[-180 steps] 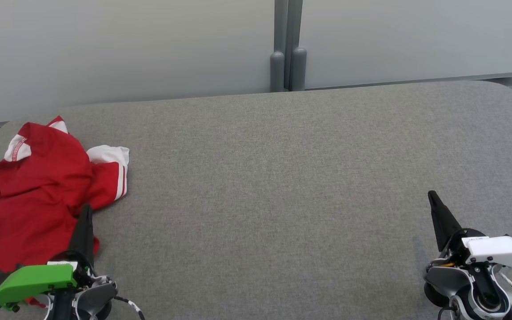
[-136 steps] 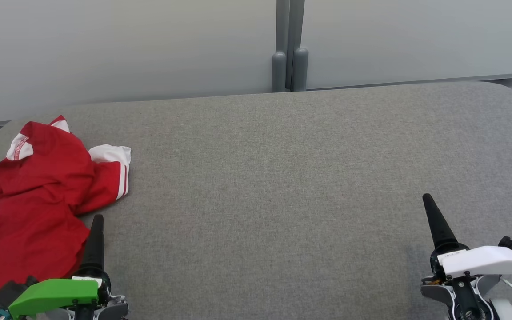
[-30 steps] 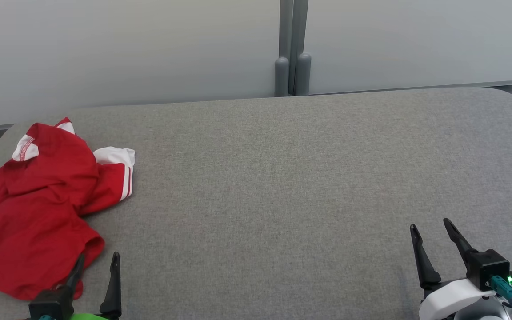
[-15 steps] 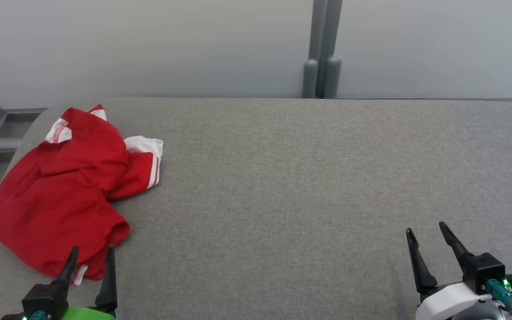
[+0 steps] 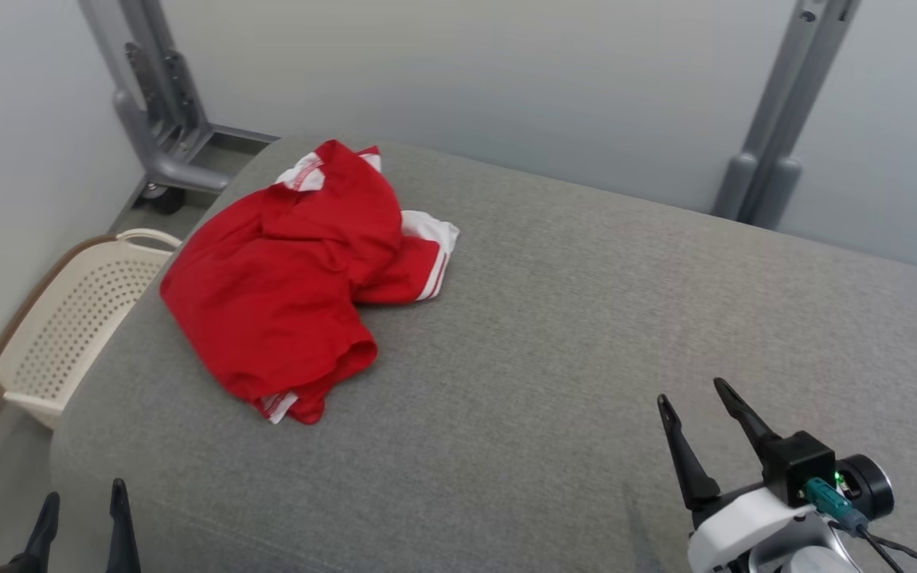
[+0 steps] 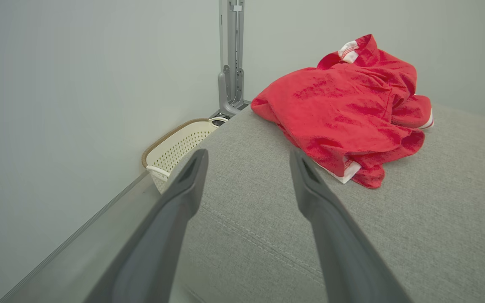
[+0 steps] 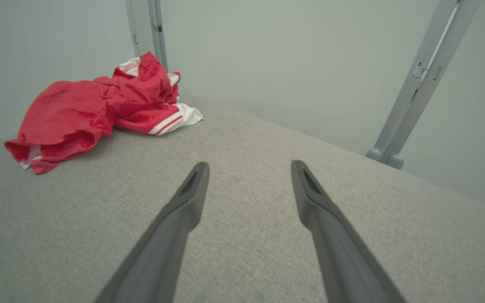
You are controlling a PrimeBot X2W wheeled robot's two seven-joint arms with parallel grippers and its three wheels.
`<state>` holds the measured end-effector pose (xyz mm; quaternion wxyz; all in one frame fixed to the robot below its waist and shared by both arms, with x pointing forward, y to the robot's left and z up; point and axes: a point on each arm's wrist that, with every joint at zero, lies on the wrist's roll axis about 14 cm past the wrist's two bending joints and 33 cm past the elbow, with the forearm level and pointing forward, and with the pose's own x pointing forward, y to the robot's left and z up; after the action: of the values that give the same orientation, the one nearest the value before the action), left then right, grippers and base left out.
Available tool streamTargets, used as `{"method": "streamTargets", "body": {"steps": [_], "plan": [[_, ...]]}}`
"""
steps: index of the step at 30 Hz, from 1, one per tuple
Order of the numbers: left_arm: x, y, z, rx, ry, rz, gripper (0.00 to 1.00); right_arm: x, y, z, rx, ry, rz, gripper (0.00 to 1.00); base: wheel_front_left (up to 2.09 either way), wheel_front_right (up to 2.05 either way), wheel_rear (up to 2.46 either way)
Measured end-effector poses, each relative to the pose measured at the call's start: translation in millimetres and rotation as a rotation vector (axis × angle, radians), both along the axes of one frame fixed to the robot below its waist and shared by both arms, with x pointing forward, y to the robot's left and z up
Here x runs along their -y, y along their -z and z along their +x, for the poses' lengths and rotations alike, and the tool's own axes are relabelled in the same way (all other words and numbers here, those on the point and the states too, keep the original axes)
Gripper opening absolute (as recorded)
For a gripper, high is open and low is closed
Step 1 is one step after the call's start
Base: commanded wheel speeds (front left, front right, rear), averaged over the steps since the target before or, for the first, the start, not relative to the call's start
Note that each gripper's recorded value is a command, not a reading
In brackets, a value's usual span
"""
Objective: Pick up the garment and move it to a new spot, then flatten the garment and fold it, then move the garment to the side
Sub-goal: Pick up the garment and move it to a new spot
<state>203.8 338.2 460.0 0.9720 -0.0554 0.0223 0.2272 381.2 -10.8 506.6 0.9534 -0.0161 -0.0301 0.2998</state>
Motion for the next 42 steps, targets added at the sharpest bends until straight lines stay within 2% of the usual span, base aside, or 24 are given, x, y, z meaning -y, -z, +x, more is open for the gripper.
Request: {"method": "streamTargets", "body": {"steps": [6, 12, 16, 20, 27, 30, 36, 42], "plan": [[-21, -7, -36, 0.036, -0.142, -0.007, 1.0, -52, -6, -2, 0.011, -0.148, 0.004, 1.0, 0.0, 0.0, 0.0], [-18, -4, -40, 0.031, -0.158, -0.019, 1.0, -64, 0, -3, -0.005, -0.183, 0.003, 1.0, 0.0, 0.0, 0.0], [-12, 5, -22, 0.016, -0.124, -0.076, 1.0, -55, 5, -3, -0.017, -0.164, -0.001, 1.0, 0.0, 0.0, 0.0], [-24, -1, 20, -0.009, -0.115, -0.157, 1.0, -50, 3, 8, 0.002, -0.152, -0.009, 1.0, 0.0, 0.0, 0.0], [-17, 22, 85, -0.132, -0.107, -0.421, 1.0, -47, 8, 29, 0.009, -0.15, -0.001, 1.0, 0.0, 0.0, 0.0], [-13, 35, 106, -0.188, -0.107, -0.492, 1.0, -39, 16, 39, -0.008, -0.125, 0.002, 1.0, 0.0, 0.0, 0.0], [-4, 49, 146, -0.251, -0.065, -0.531, 1.0, -14, 33, 49, -0.045, -0.059, -0.006, 1.0, 0.0, 0.0, 0.0], [13, 82, 159, -0.378, -0.042, -0.58, 1.0, 7, 48, 54, -0.081, -0.006, -0.013, 1.0, 0.0, 0.0, 0.0]]}}
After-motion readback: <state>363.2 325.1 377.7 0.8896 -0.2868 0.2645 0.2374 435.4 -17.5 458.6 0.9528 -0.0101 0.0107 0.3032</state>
